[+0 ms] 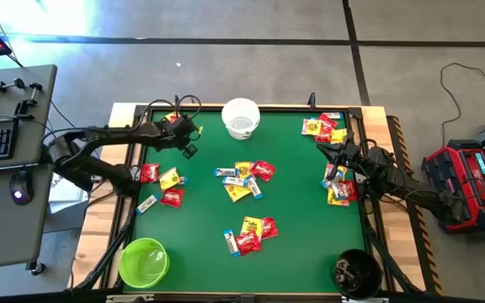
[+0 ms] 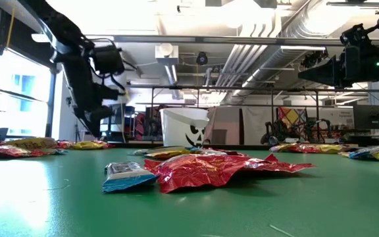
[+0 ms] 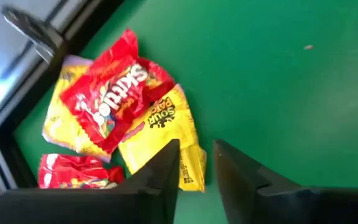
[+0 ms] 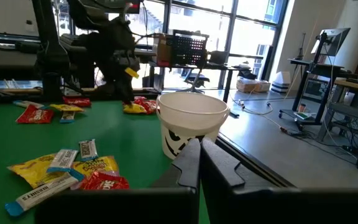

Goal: Sort candy by brand, put in halloween buckets
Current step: Put the yellow candy into the white bucket

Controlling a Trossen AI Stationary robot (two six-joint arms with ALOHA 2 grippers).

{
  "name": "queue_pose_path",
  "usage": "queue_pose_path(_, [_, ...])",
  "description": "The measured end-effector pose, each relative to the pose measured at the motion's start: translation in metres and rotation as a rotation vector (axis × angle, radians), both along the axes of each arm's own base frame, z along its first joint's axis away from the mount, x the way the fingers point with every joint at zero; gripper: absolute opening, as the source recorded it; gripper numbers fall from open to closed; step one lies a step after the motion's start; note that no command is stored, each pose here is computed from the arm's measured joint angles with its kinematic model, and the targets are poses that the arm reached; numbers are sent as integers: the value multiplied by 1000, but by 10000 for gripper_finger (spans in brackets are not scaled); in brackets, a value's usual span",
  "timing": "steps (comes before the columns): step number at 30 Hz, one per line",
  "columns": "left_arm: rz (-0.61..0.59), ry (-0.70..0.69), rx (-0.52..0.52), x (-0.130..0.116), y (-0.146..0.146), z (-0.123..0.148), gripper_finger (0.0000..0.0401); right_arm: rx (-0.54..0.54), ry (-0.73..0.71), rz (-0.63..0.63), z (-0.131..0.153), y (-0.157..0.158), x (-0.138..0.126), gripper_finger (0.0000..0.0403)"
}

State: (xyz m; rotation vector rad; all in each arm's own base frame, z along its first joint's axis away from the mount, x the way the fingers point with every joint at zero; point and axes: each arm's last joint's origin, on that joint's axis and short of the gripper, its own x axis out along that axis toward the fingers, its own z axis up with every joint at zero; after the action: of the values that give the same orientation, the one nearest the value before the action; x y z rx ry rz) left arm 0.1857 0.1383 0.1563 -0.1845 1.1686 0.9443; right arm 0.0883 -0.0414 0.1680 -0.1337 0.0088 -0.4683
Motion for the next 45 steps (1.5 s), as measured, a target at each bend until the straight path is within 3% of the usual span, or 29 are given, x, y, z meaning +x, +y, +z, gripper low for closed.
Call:
queue_pose_path(7, [53,56,-32,5,10,-7,161,0,0,0,0,0,0,0])
queue_pose_path(15, [64,105,-107,0,19,-20,161,0,0,0,0,0,0,0])
queue_pose_path(21, [83,111,-144,-3,24,-25,115,0,0,0,0,0,0,0])
queue_pose_path(27, [73,104,-163,-6,20,-20,21,0,0,1,0,0,0,0])
queue_pose_path(35, [-27,54,-124,8,10,11,3,0,0,1,0,0,0,0])
queue_pose_path(45, [-243,-66,27,49,5,77,1,0,0,0,0,0,0,0])
